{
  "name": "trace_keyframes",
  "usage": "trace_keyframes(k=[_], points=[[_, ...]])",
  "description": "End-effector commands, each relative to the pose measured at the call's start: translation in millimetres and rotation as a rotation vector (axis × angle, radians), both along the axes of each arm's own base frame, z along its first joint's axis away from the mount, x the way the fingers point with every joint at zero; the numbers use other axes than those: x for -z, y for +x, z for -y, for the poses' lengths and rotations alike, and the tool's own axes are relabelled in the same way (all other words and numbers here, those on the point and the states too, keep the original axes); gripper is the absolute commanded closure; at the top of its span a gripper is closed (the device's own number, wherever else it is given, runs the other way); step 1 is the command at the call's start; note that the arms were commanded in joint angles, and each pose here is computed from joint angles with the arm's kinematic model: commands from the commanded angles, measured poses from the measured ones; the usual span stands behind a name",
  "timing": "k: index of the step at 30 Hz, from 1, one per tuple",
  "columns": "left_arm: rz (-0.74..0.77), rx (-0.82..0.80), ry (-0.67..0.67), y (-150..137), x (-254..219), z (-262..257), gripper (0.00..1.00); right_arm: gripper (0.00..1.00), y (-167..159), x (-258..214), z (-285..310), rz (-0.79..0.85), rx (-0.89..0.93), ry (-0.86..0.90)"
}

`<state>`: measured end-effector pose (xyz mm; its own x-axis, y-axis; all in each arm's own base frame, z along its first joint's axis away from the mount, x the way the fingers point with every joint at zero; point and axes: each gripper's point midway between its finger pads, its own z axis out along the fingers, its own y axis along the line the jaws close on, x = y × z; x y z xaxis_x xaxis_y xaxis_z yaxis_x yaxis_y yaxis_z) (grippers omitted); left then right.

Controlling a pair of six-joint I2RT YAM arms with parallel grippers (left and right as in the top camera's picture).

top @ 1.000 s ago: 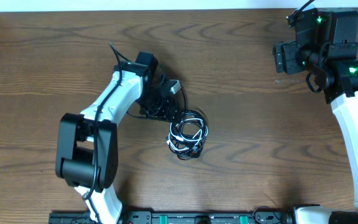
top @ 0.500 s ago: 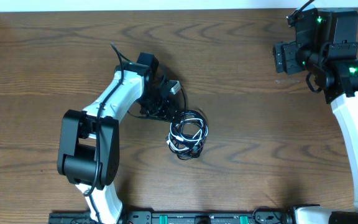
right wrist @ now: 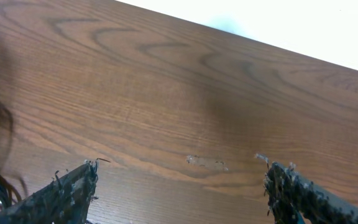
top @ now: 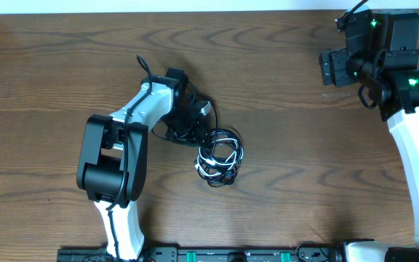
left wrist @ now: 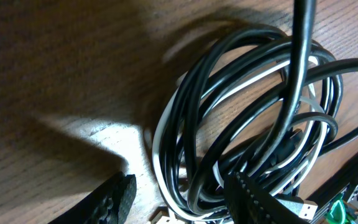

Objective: Untangle cables

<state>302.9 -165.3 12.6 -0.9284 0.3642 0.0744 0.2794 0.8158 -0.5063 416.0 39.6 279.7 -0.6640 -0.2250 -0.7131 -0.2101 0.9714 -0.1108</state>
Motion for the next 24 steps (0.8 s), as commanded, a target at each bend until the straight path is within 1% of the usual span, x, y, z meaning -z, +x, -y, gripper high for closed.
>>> trace_keyframes(k=[1, 15, 17, 18, 19, 20, 22, 23, 24], points=[[-0.003, 0.002, -0.017, -2.0, -2.6, 4.8, 0.49, 0.16, 0.2, -4.5, -2.8, 0.009, -0.011, 0.007], [0.007, 0.081, -0.017, -12.9, -1.3, 24.8, 0.49, 0.15, -0.6, -3.7, -2.9, 0.004, -0.011, 0.007], [0.007, 0.081, -0.017, -12.9, -1.3, 24.8, 0.5, 0.16, -0.7, -3.6, -2.9, 0.004, -0.011, 0.007], [0.007, 0.081, -0.017, -12.9, -1.3, 24.8, 0.56, 0.17, -0.7, -3.6, -2.7, 0.004, -0.011, 0.007], [0.007, 0.081, -0.016, -12.8, -1.2, 24.7, 0.65, 0.18, -0.6, -3.7, -2.7, 0.004, -0.01, 0.007], [0.007, 0.081, -0.016, -12.8, -1.2, 24.7, 0.71, 0.2, -0.6, -3.7, -2.7, 0.004, -0.01, 0.007], [0.007, 0.08, -0.016, -12.8, -1.3, 24.7, 0.89, 0.25, -0.6, -3.7, -2.7, 0.004, -0.011, 0.007], [0.006, 0.08, -0.017, -12.9, -1.3, 24.8, 0.92, 0.27, -0.7, -3.6, -2.9, 0.004, -0.011, 0.007], [0.005, 0.08, -0.016, -13.2, -1.4, 24.7, 0.93, 0.27, -0.6, -3.7, -2.8, 0.004, -0.011, 0.007]])
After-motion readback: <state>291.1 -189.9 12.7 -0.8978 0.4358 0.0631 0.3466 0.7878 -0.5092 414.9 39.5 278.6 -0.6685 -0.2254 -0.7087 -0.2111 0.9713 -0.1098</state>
